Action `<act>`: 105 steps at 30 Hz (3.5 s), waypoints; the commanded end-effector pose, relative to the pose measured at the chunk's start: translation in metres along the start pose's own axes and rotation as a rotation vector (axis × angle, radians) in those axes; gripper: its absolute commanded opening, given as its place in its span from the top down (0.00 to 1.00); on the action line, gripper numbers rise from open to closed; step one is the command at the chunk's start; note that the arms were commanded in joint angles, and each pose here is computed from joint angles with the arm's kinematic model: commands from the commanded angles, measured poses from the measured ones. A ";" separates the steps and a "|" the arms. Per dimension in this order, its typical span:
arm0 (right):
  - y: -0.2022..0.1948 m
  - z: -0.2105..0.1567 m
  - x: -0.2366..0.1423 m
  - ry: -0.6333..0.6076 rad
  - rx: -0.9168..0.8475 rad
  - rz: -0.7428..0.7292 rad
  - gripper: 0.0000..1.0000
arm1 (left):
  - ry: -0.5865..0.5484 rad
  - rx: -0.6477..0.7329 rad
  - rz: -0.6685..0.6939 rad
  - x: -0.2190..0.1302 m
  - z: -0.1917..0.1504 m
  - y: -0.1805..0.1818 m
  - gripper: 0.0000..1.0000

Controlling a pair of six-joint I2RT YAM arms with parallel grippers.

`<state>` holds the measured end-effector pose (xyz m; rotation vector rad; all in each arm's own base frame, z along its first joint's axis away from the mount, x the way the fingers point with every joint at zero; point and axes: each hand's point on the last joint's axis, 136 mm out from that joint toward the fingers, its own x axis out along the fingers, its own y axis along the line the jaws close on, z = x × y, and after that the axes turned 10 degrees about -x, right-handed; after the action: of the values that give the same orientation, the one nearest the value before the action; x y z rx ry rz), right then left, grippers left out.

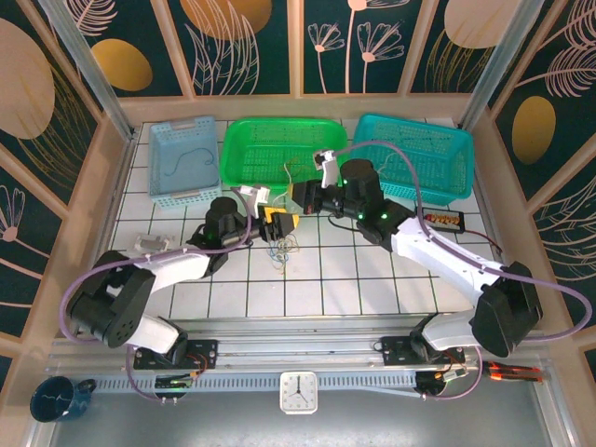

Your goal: Untangle the cables

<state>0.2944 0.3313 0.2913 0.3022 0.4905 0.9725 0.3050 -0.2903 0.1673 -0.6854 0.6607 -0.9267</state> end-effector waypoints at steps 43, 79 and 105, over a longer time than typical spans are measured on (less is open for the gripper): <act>-0.369 0.104 -0.166 -0.432 0.256 -0.913 0.96 | -0.113 -0.065 0.026 -0.019 0.003 0.003 0.29; -0.107 -0.079 0.003 0.129 0.024 -0.332 0.56 | -0.354 -0.386 0.353 -0.090 0.070 0.049 0.01; -0.063 -0.180 0.106 0.513 -0.163 -0.179 0.54 | -0.360 -0.410 0.459 -0.100 0.103 0.053 0.01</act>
<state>0.2979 0.3869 0.0865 -0.1117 0.8625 0.8807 0.3672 -0.1627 0.2067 -0.9565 0.6734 -0.2455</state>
